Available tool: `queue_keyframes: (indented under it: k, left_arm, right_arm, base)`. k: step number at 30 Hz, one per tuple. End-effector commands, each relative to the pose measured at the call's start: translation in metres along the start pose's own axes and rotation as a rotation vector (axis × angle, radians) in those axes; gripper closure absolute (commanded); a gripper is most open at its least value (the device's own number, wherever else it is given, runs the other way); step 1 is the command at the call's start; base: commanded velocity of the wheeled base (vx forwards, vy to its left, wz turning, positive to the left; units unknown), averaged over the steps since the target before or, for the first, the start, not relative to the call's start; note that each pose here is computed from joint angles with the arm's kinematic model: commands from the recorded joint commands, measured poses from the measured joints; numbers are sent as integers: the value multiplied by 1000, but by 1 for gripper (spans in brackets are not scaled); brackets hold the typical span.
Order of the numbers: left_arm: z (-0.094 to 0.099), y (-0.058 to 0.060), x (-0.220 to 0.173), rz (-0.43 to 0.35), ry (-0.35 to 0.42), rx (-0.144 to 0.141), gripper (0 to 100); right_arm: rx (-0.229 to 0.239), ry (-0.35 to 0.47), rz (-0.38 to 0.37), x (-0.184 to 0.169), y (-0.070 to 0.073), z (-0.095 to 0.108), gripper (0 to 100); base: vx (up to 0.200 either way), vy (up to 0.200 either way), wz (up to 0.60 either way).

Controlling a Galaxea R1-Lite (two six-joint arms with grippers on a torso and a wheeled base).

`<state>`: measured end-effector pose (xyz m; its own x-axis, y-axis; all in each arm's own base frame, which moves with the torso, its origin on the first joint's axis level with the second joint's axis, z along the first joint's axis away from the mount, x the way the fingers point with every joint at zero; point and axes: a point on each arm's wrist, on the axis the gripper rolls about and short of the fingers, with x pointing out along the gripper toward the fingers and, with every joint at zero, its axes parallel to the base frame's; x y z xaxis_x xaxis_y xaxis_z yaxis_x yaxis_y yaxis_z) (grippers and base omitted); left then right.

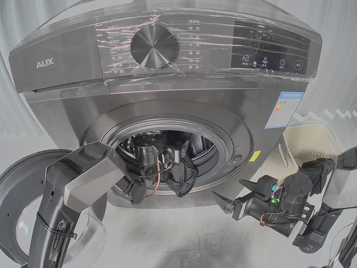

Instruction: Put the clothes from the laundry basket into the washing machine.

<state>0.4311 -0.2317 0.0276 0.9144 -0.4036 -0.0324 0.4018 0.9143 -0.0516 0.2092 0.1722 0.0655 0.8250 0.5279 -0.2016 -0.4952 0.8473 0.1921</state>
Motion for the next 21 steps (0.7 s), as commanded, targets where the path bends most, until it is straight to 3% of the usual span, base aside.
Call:
queue_keyframes:
  k: [1, 3, 6, 17, 18, 21]
  left_arm:
    - [-10, -9, -15, -47, 68, 8, 0]
    - [-22, -18, -27, -107, 131, 13, 0]
    - [-29, -25, -32, -132, 153, 22, 0]
    - [-47, -22, -29, -120, 183, 32, 0]
    - [-47, -21, -29, -119, 183, 33, 100]
    - [-47, -20, -27, -112, 176, 36, 100]
  right_arm:
    - [0, 1, 2, 0, 0, 0, 0]
    - [0, -1, 0, 0, 0, 0, 0]
    - [0, -1, 0, 0, 0, 0, 0]
    - [0, 1, 11, -1, 3, 0, 0]
    - [0, 1, 11, -1, 3, 0, 0]
    - [0, 1, 11, -1, 3, 0, 0]
  base:
    - [0, 0, 0]
    - [0, 0, 0]
    - [0, 0, 0]
    - [0, 0, 0]
    - [0, 0, 0]
    - [0, 0, 0]
